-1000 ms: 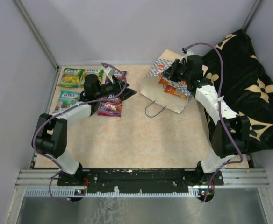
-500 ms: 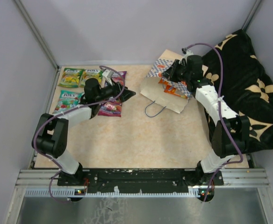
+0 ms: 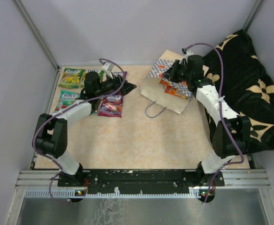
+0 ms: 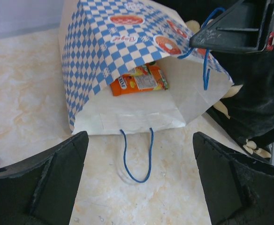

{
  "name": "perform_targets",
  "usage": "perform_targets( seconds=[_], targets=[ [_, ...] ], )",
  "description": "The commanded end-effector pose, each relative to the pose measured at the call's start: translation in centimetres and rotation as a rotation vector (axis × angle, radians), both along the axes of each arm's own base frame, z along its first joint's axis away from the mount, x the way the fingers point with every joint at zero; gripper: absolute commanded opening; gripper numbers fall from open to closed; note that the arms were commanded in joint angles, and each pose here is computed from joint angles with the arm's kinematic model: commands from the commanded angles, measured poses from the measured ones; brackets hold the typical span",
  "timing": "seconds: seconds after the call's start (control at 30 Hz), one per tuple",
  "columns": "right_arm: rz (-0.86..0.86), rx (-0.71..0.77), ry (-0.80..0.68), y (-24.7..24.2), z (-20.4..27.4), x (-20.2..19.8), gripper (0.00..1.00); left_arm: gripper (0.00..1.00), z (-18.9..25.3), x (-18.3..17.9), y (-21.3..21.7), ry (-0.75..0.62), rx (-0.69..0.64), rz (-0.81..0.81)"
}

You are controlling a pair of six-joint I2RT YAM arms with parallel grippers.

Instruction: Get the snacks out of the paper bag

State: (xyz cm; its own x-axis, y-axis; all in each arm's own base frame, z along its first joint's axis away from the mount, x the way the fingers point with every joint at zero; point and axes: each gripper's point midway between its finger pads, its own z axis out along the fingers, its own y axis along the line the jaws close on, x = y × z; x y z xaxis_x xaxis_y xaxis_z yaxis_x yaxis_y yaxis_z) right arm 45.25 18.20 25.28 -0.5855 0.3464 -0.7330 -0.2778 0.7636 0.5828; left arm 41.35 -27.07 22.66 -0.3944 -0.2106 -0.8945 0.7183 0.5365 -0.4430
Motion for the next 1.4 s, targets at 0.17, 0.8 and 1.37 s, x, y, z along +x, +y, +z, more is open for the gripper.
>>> perform_targets(
  seconds=[0.17, 0.8, 1.37],
  targets=[
    [0.0, 0.017, -0.088, 0.0, 3.2, 1.2, 0.0, 0.98, 0.8, 0.6, -0.4, -0.044, -0.03, -0.002],
    [0.003, 0.023, -0.078, 0.3, 2.7, 1.8, 0.0, 0.98, -1.0, 0.6, 0.1, -0.042, 0.007, 0.017],
    [-0.018, 0.073, 0.004, 0.9, 1.4, 3.4, 0.0, 0.98, -2.6, 1.2, -0.2, -0.003, 0.002, 0.013]
  ],
)
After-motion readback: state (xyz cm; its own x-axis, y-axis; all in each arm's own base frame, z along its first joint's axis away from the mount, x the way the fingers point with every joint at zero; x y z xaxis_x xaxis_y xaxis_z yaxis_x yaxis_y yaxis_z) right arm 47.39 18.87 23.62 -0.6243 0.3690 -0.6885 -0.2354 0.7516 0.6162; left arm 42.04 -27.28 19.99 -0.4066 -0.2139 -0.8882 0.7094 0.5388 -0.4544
